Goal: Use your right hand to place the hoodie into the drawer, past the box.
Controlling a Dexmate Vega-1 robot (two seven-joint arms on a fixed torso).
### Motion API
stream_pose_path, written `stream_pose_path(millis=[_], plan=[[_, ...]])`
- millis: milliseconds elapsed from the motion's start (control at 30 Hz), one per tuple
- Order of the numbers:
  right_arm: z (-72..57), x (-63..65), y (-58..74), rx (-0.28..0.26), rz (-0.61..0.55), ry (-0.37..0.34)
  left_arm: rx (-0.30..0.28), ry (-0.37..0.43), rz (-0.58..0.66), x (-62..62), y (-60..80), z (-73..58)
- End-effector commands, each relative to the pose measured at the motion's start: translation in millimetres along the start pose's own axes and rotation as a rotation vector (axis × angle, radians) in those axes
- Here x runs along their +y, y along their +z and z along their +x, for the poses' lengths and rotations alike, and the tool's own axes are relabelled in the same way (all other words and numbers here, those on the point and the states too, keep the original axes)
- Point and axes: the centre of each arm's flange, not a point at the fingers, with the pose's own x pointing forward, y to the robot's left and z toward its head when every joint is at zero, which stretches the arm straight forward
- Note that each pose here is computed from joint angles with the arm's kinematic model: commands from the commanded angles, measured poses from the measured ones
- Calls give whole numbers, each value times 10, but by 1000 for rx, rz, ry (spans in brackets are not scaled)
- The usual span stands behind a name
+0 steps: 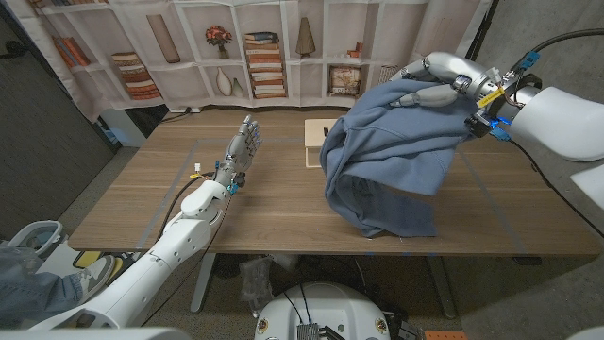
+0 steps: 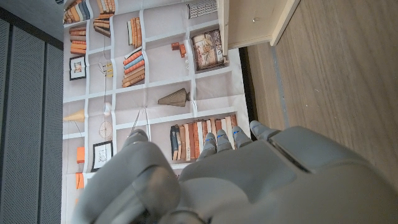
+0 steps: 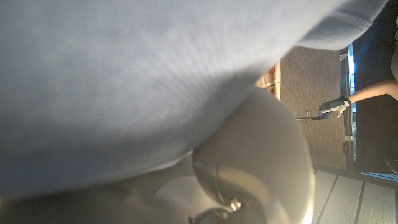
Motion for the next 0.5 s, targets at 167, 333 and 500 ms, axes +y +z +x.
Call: stream_pose_path(millis=[167, 333, 500], plan=[[-55, -148, 115, -19, -31, -14, -7, 12, 10, -47, 46, -53], [-46, -173, 196, -28, -67, -17, -11, 14, 13, -54, 66, -73], [-14, -178, 279, -35, -102, -14, -16, 12, 14, -60, 82, -82]])
